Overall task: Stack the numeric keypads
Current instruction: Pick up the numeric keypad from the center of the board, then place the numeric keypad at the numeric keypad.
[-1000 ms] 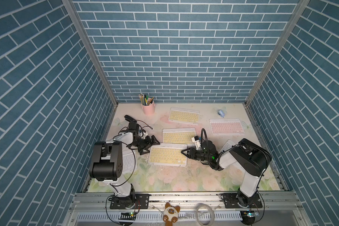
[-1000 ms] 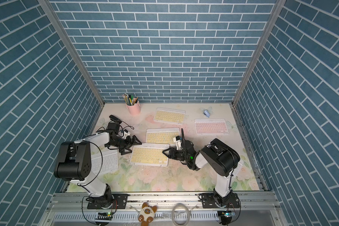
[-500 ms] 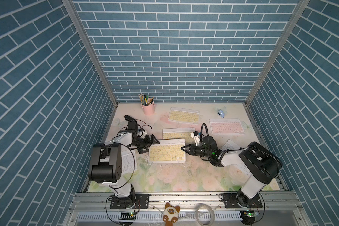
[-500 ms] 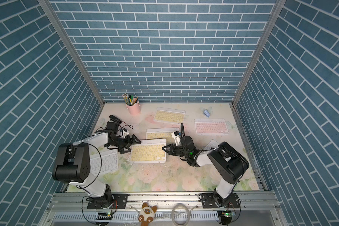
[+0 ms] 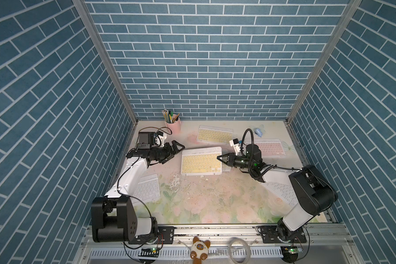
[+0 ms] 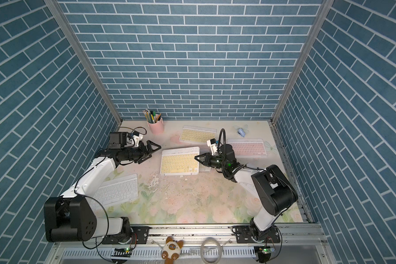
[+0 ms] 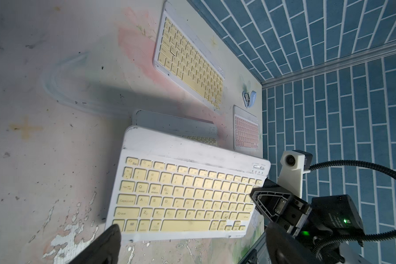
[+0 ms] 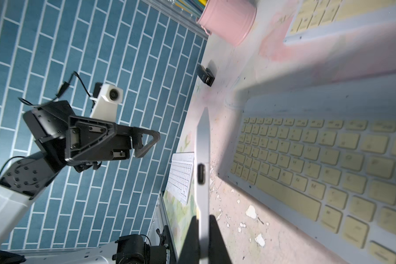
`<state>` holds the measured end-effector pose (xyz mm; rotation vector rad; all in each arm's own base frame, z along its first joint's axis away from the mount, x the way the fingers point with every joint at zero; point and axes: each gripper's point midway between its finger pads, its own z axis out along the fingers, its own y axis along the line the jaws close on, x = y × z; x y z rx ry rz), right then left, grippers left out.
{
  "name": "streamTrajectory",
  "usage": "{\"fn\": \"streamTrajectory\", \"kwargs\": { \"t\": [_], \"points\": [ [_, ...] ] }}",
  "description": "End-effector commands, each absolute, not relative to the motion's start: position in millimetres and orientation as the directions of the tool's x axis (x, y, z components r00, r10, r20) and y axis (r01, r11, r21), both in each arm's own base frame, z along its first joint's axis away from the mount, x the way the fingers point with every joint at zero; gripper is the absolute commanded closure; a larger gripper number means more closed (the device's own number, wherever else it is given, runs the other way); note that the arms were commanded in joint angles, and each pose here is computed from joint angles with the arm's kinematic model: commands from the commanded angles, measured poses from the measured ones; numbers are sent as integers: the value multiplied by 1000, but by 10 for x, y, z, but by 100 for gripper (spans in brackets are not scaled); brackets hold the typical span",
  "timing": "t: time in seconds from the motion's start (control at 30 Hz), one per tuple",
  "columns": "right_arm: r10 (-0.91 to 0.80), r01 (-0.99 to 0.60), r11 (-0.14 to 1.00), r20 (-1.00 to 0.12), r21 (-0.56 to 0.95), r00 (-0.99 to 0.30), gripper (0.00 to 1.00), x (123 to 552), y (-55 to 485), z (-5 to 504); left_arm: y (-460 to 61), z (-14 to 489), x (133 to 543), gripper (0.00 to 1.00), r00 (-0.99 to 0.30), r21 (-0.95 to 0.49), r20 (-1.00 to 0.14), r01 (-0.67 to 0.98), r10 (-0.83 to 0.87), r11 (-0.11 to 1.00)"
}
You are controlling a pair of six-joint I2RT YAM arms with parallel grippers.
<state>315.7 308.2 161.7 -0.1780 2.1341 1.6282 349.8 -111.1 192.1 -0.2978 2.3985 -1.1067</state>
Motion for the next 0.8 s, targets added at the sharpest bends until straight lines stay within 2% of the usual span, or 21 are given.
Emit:
{"fn": "streamTrajectory", "kwargs": {
  "t": [0.0, 0.23, 0.43, 0.77],
  "points": [
    [116, -440, 143, -456, 887, -882, 100, 3175, 3061, 2074, -1142, 1920, 3558, 0, -856, -782, -323, 1, -403, 624],
    [62, -428, 98, -435, 898, -898, 100, 3316, 2911, 2070, -1328, 1961, 3749, 0, -843, -810, -339, 36, -417, 585],
    [68, -398, 116, -407, 910, -911, 100, 3506, 2706, 1919, -1548, 2008, 3852, 0, -830, -822, -368, 80, -419, 564],
    [67, -355, 124, -365, 926, -929, 100, 3730, 2660, 1652, -1734, 1778, 3944, 1, -851, -828, -329, 51, -409, 559]
  ]
}}
